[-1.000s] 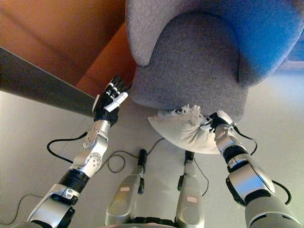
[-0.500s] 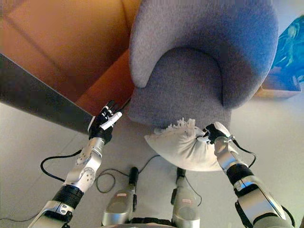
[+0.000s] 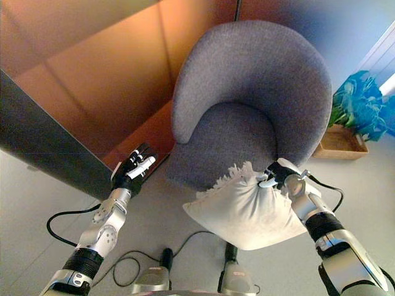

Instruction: Pick up the pillow and put it on the sofa.

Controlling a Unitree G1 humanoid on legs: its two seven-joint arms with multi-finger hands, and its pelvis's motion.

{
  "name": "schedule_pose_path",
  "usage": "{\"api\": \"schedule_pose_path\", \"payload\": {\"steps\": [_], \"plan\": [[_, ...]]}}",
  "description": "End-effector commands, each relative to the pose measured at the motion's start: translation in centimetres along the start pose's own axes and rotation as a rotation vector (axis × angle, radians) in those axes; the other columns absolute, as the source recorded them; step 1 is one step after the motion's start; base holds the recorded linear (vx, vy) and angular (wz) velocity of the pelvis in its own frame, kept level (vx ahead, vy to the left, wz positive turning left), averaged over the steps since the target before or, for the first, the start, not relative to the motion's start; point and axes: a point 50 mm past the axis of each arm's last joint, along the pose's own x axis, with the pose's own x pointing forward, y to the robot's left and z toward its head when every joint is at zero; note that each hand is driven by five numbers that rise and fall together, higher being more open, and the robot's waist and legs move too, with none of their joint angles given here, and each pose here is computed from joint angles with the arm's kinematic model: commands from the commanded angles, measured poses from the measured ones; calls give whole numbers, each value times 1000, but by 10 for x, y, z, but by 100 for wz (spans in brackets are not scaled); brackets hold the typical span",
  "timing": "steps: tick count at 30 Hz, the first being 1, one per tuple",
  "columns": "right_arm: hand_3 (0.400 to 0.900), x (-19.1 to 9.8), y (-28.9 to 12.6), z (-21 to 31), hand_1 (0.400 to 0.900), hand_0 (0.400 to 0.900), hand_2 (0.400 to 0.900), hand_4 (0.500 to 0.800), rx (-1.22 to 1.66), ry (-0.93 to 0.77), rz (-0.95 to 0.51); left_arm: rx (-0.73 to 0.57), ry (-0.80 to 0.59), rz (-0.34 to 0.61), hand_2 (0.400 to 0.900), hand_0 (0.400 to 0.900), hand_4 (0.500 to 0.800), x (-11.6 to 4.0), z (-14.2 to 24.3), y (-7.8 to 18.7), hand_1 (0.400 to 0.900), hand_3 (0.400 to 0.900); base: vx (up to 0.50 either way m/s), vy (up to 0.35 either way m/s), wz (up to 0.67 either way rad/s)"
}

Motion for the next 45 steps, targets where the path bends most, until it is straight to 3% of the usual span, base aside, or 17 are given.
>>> {"api": "schedule_pose_path", "payload": {"steps": [1, 12, 22, 28, 34, 45], "plan": [[400, -17, -102, 32, 400, 400, 400, 500, -114, -98, -309, 42, -12, -49, 900, 900, 800, 0, -8, -6, 900, 900, 0, 0, 0], [400, -34, -169, 45, 400, 400, 400, 500, -105, -79, -399, 45, 21, -54, 900, 900, 800, -6, -17, 3, 900, 900, 50, -1, 2], [400, -36, -186, 17, 400, 400, 400, 500, -35, 49, -429, 64, 40, -130, 900, 900, 800, -15, -20, 2, 900, 900, 83, -14, 11], [400, -36, -193, 16, 400, 400, 400, 500, 21, 108, -457, 75, -10, -191, 900, 900, 800, -8, -5, -9, 900, 900, -67, -58, 10], [400, -53, -225, 52, 400, 400, 400, 500, 77, 67, -632, 73, -208, -288, 900, 900, 800, 16, 49, -38, 900, 900, -325, -110, -2], [400, -56, -230, 61, 400, 400, 400, 500, 90, 75, -709, 55, -301, -304, 900, 900, 800, 17, 68, -51, 900, 900, -42, 4, -4]]}}
